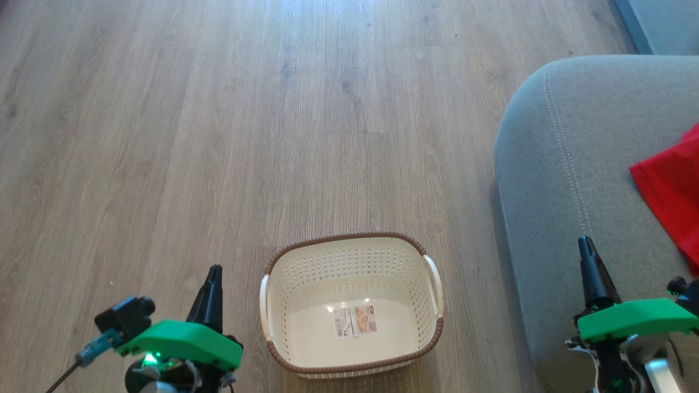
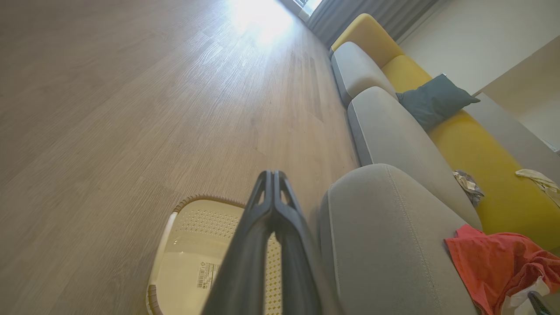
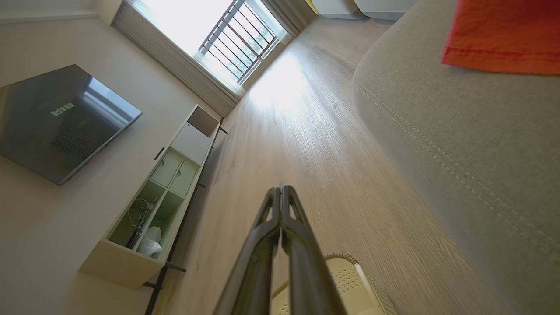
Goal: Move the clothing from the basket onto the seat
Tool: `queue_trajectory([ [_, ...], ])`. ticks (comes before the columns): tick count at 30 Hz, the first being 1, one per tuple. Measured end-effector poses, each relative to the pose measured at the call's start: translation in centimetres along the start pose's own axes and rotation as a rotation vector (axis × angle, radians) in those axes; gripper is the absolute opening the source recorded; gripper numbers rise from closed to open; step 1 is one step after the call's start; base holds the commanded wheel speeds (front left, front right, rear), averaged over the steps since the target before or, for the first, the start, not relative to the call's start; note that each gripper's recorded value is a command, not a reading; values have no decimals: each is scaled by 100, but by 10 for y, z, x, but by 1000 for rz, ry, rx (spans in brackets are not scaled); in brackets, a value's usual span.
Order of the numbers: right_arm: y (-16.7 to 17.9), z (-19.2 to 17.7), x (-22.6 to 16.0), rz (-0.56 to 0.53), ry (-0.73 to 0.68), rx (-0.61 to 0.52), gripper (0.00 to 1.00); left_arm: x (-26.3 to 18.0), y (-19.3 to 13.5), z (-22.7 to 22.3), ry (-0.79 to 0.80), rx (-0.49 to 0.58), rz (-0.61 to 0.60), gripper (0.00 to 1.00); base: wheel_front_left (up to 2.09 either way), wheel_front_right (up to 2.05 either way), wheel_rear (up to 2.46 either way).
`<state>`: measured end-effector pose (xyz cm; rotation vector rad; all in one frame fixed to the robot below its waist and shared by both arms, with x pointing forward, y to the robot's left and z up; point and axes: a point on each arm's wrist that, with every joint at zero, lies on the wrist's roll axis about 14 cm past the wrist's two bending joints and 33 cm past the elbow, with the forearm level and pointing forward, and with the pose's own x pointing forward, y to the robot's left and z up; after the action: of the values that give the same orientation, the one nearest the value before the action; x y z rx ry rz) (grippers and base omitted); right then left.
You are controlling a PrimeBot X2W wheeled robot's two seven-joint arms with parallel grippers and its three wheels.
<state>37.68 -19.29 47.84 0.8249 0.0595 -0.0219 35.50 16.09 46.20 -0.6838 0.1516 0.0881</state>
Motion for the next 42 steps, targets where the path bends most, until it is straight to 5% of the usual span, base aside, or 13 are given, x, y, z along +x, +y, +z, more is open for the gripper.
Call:
queue_trajectory([
  [42, -11, 5, -2, -57, 0, 402, 0, 9, 10, 7, 51, -488, -11, 0, 0, 0, 0],
])
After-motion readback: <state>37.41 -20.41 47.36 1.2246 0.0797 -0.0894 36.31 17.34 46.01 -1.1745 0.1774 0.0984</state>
